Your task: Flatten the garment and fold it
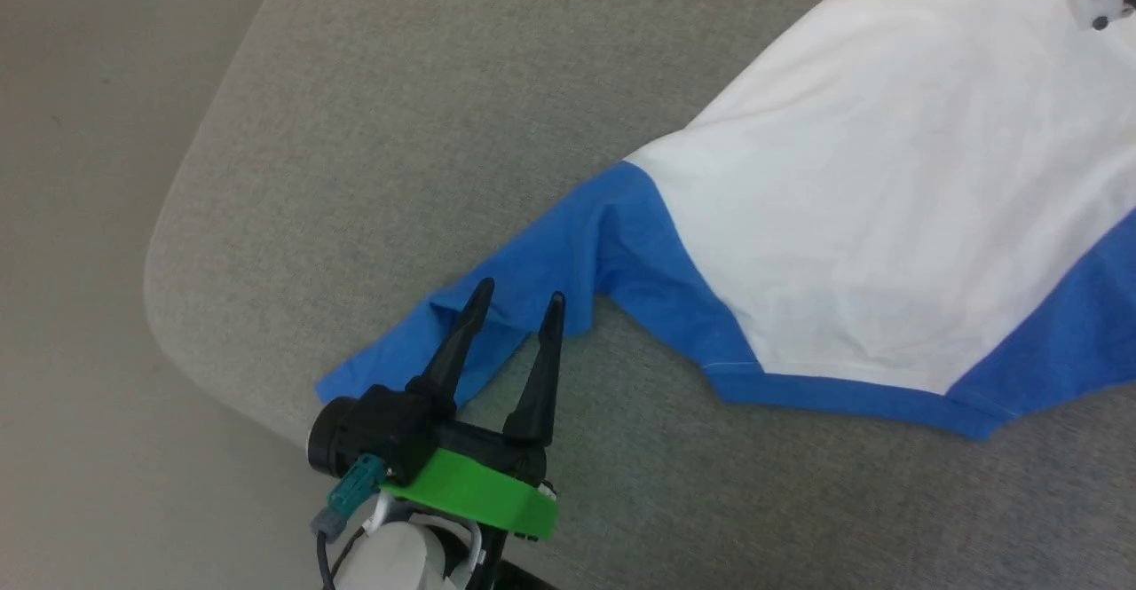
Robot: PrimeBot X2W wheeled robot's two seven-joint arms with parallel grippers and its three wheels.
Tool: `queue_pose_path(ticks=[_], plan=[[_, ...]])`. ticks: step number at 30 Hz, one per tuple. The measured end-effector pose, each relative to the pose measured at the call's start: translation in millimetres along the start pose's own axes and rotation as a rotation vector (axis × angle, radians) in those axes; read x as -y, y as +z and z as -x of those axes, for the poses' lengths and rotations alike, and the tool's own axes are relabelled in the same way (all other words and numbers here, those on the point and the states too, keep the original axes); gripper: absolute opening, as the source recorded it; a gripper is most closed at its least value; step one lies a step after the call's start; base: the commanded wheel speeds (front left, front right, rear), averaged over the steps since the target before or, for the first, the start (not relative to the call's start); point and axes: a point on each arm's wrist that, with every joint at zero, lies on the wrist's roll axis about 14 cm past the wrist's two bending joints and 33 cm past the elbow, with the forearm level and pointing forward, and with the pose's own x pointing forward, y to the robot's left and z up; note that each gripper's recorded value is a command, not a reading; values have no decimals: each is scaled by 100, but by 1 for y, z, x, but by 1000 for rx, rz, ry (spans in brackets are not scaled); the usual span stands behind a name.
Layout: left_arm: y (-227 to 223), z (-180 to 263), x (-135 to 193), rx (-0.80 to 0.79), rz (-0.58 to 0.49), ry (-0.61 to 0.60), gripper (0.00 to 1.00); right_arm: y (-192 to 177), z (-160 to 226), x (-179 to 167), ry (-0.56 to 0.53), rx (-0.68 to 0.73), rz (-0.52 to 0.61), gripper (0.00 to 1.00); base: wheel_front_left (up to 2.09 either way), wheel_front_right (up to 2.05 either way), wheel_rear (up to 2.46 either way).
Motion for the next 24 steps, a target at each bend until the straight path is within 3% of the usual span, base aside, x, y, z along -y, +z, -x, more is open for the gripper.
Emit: queue_pose_path(ticks=[5,7,19,24], plan=[[11,-1,7,38,-22,-40,100,1,36,42,-69,24,-72,100,0,0,0],[17,1,9,58,-38,-63,100,-12,69,65,-115,6,-117,100,0,0,0],[33,-1,46,87,-29,-208,100,-161,241,104,-352,-309,-330,100,0,0,0],[33,-7,59,83,-24,-251,100,-210,277,93,-396,-428,-405,100,0,0,0]])
